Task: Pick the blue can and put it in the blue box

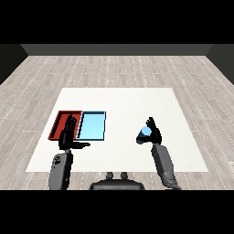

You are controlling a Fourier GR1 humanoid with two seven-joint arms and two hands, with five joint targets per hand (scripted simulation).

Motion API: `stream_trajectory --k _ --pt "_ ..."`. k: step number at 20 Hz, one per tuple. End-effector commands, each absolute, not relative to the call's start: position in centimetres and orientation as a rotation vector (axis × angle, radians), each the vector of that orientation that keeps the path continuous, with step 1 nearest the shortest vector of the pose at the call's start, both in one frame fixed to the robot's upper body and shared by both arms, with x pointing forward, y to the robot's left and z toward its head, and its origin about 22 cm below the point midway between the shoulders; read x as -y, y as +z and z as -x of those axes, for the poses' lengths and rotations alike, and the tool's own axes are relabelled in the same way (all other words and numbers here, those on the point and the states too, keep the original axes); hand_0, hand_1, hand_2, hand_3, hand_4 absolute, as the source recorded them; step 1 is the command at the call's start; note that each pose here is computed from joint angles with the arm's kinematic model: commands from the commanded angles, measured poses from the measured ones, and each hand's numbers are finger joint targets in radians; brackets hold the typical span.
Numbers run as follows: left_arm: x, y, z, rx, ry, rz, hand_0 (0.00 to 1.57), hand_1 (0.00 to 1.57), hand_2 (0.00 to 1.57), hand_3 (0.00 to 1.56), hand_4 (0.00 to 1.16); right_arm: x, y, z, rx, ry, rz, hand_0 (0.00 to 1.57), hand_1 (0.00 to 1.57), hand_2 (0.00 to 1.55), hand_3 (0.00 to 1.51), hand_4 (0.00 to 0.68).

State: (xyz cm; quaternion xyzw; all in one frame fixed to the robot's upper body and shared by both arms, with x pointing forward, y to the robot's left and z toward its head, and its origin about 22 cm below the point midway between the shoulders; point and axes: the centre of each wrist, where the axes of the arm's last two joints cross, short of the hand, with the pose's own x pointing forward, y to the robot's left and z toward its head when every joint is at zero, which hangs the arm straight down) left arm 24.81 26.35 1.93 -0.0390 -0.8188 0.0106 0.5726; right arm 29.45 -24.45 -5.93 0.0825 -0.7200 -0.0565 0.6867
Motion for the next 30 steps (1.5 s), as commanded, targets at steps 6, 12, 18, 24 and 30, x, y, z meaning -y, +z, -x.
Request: stream_trajectory --k 6,12,18,24,30 --pt "-25.8 1.3 -23.0 1.89 0.023 0.083 0.0 0.0 0.0 0.0 0.0 20.7 -6.2 -30.8 1.594 -0.158 -0.108 0.0 0.0 0.15 0.22 0.0" --pt "-25.4 -0.3 -23.5 1.904 0.021 0.097 0.0 0.0 0.0 0.0 0.0 22.4 -5.9 -29.7 1.604 -0.162 0.014 1.51 1.51 1.48 1.43 0.591" --pt "-24.6 0.0 -25.6 1.909 -0.002 0.089 0.0 0.0 0.0 0.0 0.0 21.6 -4.9 -29.8 1.62 -0.066 0.02 1.51 1.51 1.47 1.44 0.605" --pt "-25.9 0.9 -24.0 1.907 -0.03 0.11 0.0 0.0 0.0 0.0 0.0 17.7 0.0 -30.8 1.737 0.014 -0.044 1.45 1.45 1.48 1.45 0.636" --pt "-22.9 1.0 -23.2 1.88 -0.036 0.202 0.0 0.0 0.0 0.0 0.0 17.1 5.1 -31.4 1.849 0.082 -0.102 1.41 1.41 1.45 1.44 0.629"
